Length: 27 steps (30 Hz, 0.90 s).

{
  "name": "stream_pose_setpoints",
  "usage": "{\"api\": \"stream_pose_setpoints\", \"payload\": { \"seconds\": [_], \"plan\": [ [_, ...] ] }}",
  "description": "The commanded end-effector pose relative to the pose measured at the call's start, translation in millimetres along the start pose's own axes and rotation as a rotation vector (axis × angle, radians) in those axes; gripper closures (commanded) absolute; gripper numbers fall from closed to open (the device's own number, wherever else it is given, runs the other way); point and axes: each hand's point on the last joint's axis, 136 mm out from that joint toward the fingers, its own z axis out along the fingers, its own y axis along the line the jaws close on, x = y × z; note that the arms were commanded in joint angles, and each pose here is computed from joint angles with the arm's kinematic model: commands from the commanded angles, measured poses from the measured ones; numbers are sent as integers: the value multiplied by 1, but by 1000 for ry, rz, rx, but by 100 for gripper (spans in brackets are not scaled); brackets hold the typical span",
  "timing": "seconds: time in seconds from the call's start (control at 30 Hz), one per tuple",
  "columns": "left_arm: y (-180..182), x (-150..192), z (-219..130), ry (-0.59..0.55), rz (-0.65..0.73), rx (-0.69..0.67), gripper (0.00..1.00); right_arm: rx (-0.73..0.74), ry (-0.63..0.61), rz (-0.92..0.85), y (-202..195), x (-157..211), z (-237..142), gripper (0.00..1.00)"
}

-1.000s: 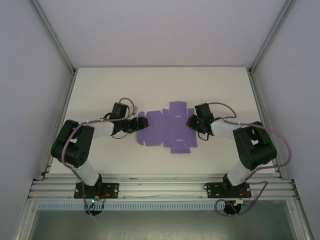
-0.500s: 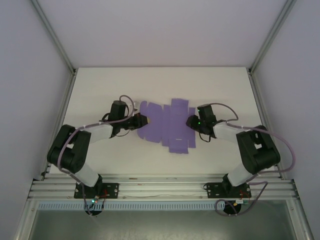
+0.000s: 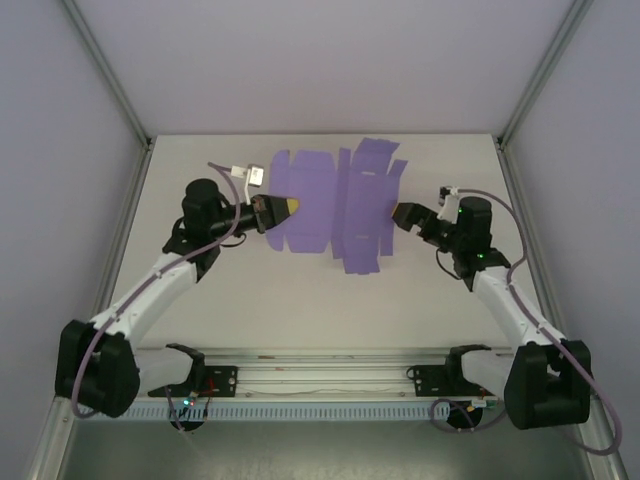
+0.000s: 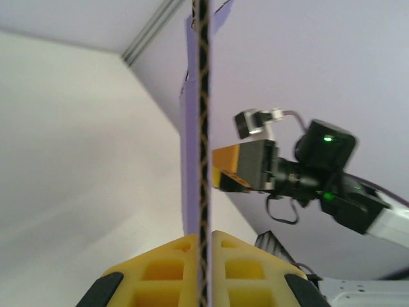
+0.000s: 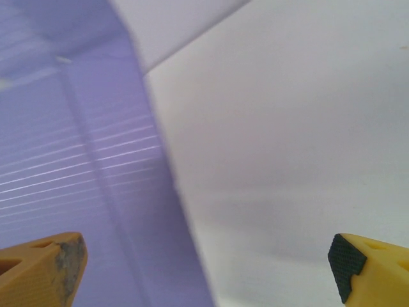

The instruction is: Assemble paper box

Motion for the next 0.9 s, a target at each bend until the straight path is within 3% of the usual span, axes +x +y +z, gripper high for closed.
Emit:
{"api": "stream_pose_setpoints", "payload": {
  "seconds": [0.0, 0.27, 0.43, 0.6, 0.67, 0.7, 0.73, 0.77, 0.8, 0.87],
  "plan": [
    [-49, -17, -15, -49, 112, 128, 100, -221, 25, -50, 44, -4, -11, 8],
    [-65, -21, -29, -96, 144, 122, 100, -476, 57, -103, 97, -10, -31, 34],
    [-63, -24, -31, -114, 138, 94, 100, -484, 86, -117, 100, -5, -34, 64],
    [-44, -23, -35, -146, 120, -14, 100, -455, 72, -129, 95, -2, -35, 100],
    [-30, -19, -37, -146, 104, -89, 100, -433, 75, -136, 91, 0, -32, 100],
    [-20, -16, -39, -144, 100, -135, 94, -427, 90, -143, 89, 3, -31, 100],
    [-7, -12, -41, -145, 83, -200, 61, -414, 105, -153, 86, 8, -28, 100],
    [14, -7, -47, -148, 58, -306, 13, -381, 124, -160, 79, 13, -23, 100],
    [33, -2, -55, -154, 34, -409, 0, -359, 152, -171, 75, 20, -17, 100],
    [70, 13, -77, -154, -18, -628, 0, -324, 231, -201, 65, 39, -5, 100]
  ]
}}
